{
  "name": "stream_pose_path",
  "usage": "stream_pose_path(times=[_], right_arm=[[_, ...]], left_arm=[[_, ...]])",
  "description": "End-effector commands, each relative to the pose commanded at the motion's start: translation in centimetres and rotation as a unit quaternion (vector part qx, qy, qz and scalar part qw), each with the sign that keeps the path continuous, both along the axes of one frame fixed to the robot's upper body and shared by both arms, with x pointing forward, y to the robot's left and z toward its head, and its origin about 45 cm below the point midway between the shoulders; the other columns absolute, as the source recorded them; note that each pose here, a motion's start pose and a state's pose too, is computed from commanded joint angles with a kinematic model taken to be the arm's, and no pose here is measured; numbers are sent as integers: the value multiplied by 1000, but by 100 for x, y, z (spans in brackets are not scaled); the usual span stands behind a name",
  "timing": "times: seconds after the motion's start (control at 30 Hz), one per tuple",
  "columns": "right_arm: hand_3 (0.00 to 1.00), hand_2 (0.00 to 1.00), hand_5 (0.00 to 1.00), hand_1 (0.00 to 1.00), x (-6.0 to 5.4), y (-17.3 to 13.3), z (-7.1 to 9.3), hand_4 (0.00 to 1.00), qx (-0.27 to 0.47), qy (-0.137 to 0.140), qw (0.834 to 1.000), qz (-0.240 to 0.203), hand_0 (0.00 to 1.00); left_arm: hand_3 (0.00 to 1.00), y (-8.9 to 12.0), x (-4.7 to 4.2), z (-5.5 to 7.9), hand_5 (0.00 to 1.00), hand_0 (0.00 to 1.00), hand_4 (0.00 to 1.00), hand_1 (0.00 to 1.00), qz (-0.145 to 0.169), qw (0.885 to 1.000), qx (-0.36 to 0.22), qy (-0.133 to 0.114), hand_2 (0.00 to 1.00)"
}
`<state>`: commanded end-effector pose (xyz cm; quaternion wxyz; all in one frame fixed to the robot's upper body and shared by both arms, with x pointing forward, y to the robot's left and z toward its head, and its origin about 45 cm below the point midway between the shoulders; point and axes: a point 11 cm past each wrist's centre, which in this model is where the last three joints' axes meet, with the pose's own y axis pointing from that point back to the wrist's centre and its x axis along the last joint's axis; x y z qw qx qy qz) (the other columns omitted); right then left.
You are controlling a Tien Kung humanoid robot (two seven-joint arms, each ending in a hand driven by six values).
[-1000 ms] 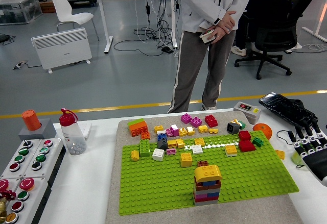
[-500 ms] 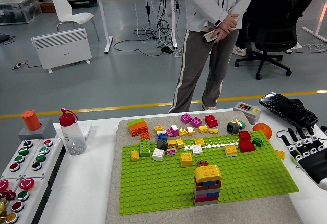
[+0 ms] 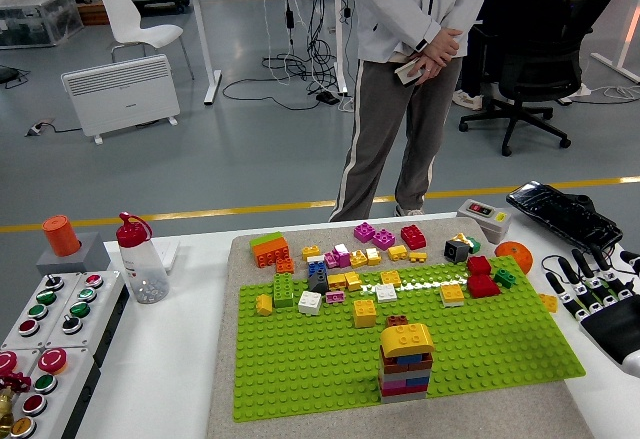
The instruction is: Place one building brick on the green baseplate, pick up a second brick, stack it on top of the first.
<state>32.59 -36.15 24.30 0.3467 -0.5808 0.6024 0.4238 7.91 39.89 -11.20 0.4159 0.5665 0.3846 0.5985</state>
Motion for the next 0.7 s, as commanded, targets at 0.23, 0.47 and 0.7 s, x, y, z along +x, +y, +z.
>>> stream_pose_path(times=[0.23, 0.47, 0.7], right_arm=[[775, 842, 479, 818, 5, -1, -37, 550, 10, 9, 1000, 0, 852], [769, 840, 486, 813, 9, -2, -54, 551, 18, 11, 1000, 1, 844], [763, 831, 489, 806, 16, -4, -45, 553, 25, 8, 1000, 1, 836]], left_arm=[[577, 2, 51, 10, 998, 660, 286, 691, -1, 1000, 0, -5, 689], [577, 2, 79, 15, 998, 660, 286, 691, -3, 1000, 0, -8, 693], [577, 3, 103, 20, 998, 660, 286, 691, -5, 1000, 0, -9, 693]])
